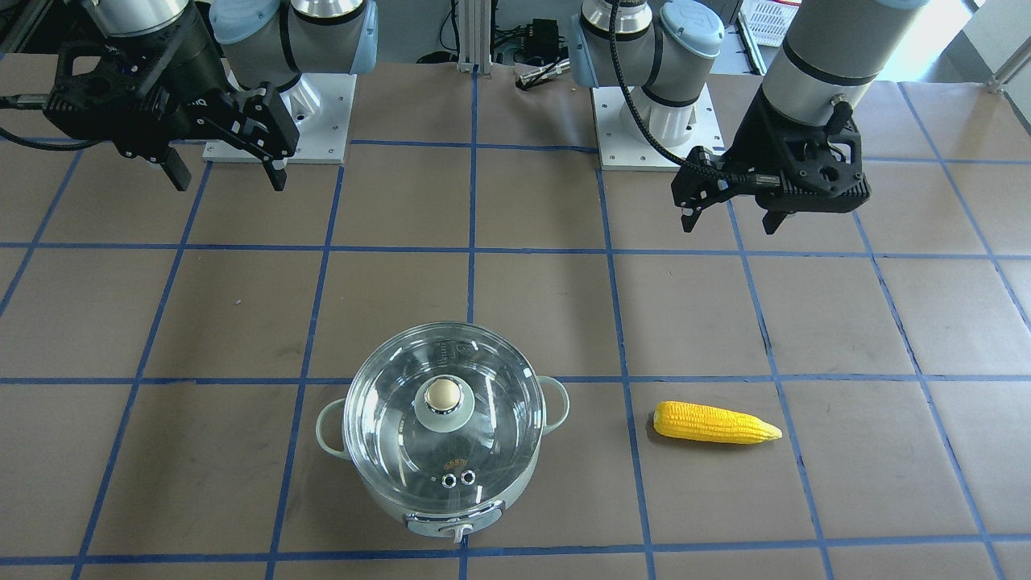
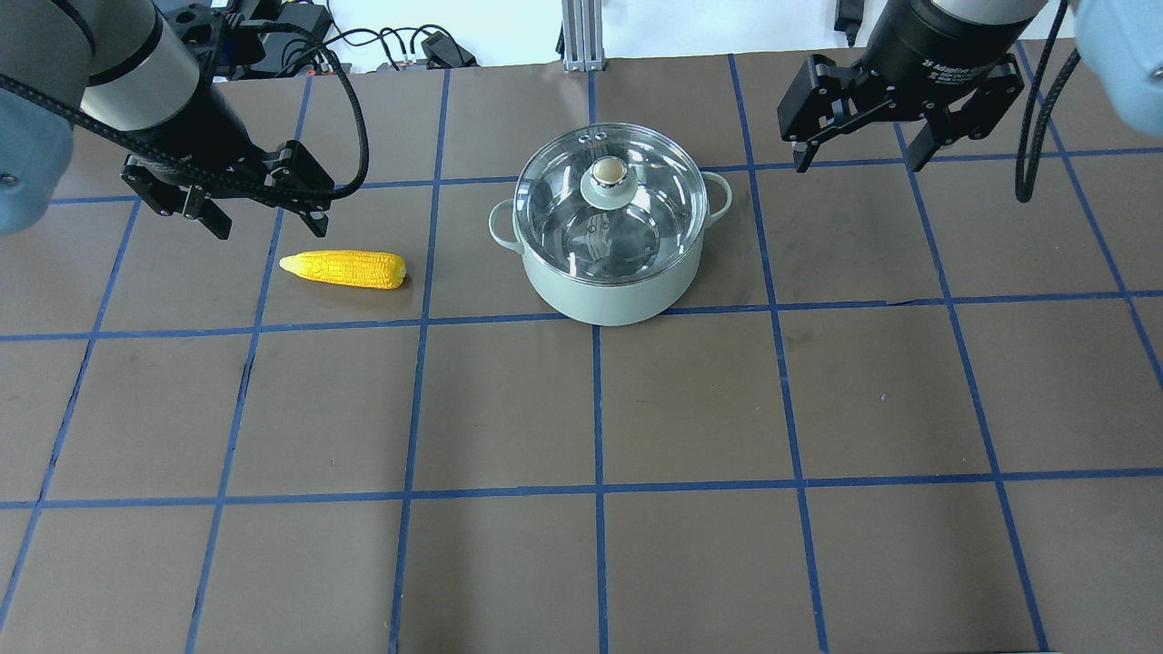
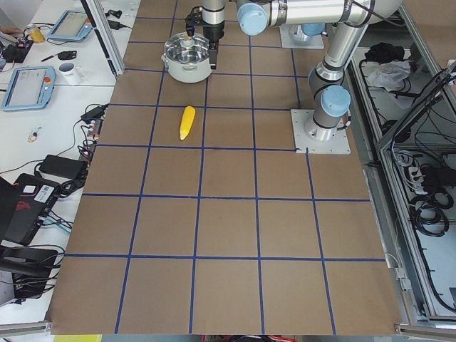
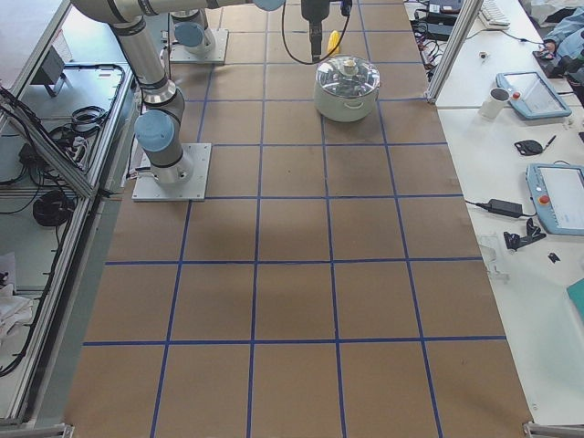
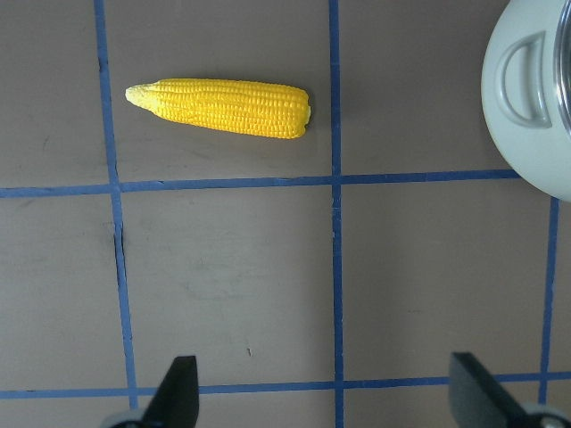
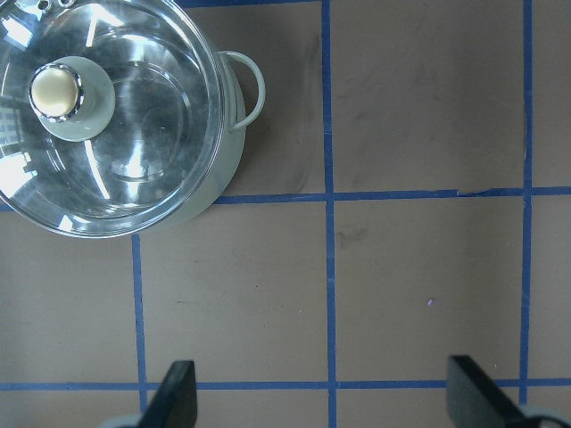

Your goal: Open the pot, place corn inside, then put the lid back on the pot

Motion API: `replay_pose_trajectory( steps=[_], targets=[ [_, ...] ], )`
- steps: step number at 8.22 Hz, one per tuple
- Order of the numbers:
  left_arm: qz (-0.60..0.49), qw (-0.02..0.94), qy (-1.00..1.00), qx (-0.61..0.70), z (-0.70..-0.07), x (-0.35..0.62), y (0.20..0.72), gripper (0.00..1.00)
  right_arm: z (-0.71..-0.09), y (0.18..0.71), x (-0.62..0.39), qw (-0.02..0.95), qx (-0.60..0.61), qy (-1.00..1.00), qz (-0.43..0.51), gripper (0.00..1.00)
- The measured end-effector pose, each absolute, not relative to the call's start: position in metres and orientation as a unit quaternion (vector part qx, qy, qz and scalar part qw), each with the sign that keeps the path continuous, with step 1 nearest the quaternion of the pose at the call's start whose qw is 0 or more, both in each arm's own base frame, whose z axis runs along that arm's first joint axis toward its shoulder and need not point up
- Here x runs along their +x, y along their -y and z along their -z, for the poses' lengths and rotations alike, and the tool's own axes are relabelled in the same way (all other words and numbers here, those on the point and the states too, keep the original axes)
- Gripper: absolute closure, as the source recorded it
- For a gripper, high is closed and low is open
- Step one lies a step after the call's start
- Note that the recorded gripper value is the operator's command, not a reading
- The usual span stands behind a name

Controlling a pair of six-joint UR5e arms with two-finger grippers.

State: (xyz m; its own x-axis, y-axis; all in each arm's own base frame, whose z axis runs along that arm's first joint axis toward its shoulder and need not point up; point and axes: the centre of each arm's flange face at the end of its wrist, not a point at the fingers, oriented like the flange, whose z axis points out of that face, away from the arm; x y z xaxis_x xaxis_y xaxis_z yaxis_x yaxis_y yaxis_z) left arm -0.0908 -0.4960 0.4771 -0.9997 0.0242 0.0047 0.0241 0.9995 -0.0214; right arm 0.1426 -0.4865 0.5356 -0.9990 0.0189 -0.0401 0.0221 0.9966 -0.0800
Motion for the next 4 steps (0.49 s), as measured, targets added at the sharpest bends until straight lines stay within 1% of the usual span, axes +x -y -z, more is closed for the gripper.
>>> replay_pose_trajectory(
  steps=[2, 4],
  targets=[
    [-0.013, 0.0, 0.994, -0.11, -0.476, -0.079, 0.501, 0.0, -0.536, 0.486, 0.143, 0.02, 0.01, -0.999, 0.041, 0.0],
    [-0.003, 0.003, 0.984, -0.179, -0.46, -0.049, 0.517, 0.0, -0.537, 0.486, 0.142, 0.019, 0.01, -0.999, 0.041, 0.0]
  ],
)
